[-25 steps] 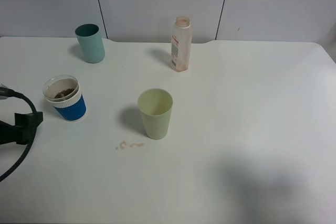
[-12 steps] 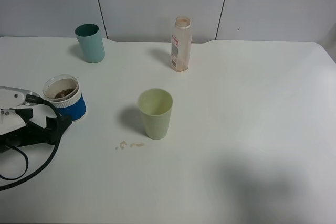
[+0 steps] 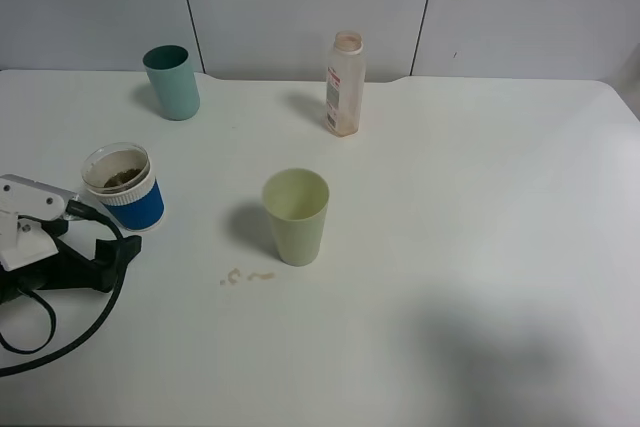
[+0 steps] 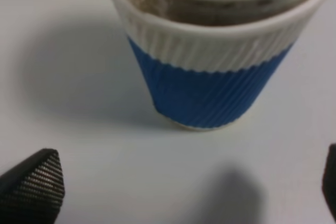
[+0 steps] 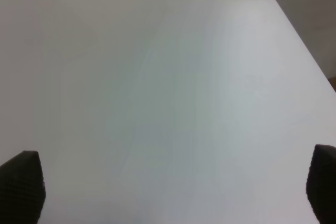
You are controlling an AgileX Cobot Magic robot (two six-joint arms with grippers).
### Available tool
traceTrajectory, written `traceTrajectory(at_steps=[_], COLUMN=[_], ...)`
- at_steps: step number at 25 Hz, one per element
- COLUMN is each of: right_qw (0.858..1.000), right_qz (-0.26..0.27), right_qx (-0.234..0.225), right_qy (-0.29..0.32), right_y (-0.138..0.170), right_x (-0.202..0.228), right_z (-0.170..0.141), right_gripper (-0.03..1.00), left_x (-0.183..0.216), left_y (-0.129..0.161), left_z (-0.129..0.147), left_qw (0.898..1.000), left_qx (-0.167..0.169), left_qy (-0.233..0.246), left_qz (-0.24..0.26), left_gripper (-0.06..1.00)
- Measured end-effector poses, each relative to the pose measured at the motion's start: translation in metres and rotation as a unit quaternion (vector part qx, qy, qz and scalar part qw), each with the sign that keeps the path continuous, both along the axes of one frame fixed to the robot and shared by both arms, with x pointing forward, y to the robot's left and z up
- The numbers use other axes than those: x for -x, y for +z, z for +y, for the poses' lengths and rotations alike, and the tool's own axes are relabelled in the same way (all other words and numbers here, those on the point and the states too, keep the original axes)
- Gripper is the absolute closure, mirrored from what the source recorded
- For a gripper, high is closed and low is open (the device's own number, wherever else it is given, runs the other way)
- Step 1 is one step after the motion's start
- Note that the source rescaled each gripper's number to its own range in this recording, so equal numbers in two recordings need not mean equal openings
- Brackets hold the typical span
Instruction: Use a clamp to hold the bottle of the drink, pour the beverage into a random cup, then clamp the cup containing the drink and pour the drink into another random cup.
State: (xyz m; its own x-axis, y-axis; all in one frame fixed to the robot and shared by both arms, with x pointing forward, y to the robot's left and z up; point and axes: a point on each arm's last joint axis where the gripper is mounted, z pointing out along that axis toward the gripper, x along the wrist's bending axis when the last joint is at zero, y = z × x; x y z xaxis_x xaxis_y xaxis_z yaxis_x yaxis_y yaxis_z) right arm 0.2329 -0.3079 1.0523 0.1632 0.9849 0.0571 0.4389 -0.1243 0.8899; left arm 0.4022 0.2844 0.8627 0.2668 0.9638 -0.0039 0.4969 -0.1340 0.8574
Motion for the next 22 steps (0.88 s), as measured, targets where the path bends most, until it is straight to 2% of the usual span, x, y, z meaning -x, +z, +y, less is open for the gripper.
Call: traceTrajectory(at_steps=[13,22], right_qw=[1.000,1.000], right_qz=[0.000,0.000], right_qx=[0.000,0.000], right_qy=[0.000,0.000], right_y=[0.000,0.000], right_x=[0.000,0.000], right_z=[0.000,0.000], right_gripper=[-0.03,-0.03], left_x=[-0.018,-0.029], left_y=[0.003,-0.014], left_z=[0.001,-0.003], left_qw=[0.999,1.000], left_qx=[-0.008,-0.001], left_qy=[-0.003,-0.030], left_qz=[-0.034,-0.006], left_gripper=[-0.05,-0.05])
